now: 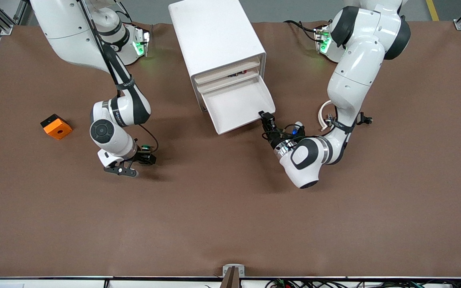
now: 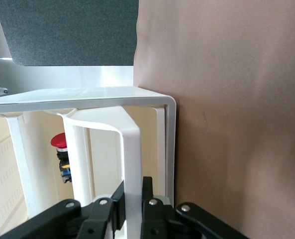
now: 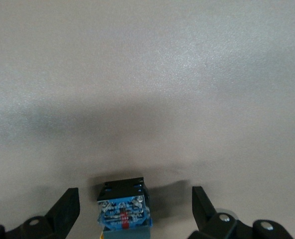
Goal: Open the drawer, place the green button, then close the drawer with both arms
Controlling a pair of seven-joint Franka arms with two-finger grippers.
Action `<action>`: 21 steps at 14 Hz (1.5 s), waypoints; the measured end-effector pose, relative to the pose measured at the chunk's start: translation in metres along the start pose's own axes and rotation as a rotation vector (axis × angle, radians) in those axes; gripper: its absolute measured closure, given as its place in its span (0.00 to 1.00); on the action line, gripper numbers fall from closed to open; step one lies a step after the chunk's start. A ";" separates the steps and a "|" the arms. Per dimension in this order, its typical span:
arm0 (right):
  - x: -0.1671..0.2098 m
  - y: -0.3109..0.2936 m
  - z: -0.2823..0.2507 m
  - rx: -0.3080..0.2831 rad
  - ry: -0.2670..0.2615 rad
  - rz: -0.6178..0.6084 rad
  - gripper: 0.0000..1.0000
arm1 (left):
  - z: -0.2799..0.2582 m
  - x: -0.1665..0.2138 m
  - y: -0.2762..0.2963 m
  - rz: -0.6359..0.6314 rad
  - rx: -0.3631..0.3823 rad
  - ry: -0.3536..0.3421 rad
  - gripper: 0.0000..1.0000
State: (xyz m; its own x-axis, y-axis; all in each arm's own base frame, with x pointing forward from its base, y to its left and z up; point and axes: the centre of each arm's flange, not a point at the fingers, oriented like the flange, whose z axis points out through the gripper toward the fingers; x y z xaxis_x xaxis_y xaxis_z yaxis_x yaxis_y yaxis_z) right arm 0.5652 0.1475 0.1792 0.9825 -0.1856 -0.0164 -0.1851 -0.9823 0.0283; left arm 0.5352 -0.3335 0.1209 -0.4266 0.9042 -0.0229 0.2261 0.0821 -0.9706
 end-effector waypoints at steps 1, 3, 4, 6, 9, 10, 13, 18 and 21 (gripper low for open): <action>0.000 0.000 0.000 0.000 0.000 0.000 0.00 | -0.002 0.001 0.001 -0.001 0.001 -0.005 0.87; -0.001 0.000 0.001 0.000 -0.001 -0.001 0.00 | -0.003 0.004 0.005 -0.006 0.007 -0.013 0.87; -0.001 0.000 0.001 0.000 -0.001 -0.001 0.00 | -0.003 0.004 0.006 -0.008 0.010 -0.016 0.87; -0.001 0.000 0.001 0.000 -0.002 -0.002 0.19 | -0.003 0.004 0.006 -0.009 0.010 -0.016 0.87; -0.002 -0.001 0.001 0.000 -0.003 -0.003 0.55 | -0.010 0.011 0.009 -0.020 0.003 -0.019 0.84; -0.002 -0.001 0.001 0.000 -0.003 -0.003 0.59 | -0.014 0.015 0.011 -0.025 0.002 -0.025 0.78; -0.001 0.000 0.001 0.000 -0.002 -0.001 0.58 | -0.020 0.022 0.017 -0.036 -0.001 -0.031 0.48; 0.015 0.027 -0.013 0.007 0.014 -0.004 0.59 | -0.017 0.021 0.018 -0.034 0.002 -0.029 0.00; 0.026 0.057 -0.026 0.009 0.005 -0.023 0.59 | -0.019 0.017 0.015 -0.020 -0.004 -0.028 0.00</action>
State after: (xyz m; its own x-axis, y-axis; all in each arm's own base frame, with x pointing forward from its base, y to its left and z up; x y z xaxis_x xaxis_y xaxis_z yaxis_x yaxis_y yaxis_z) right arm 0.5806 0.0870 0.2061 0.9866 -0.1624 -0.0122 -0.1622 -0.9866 0.0189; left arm 0.5477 -0.3094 0.1108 -0.4551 0.8904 -0.0106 0.2206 0.1012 -0.9701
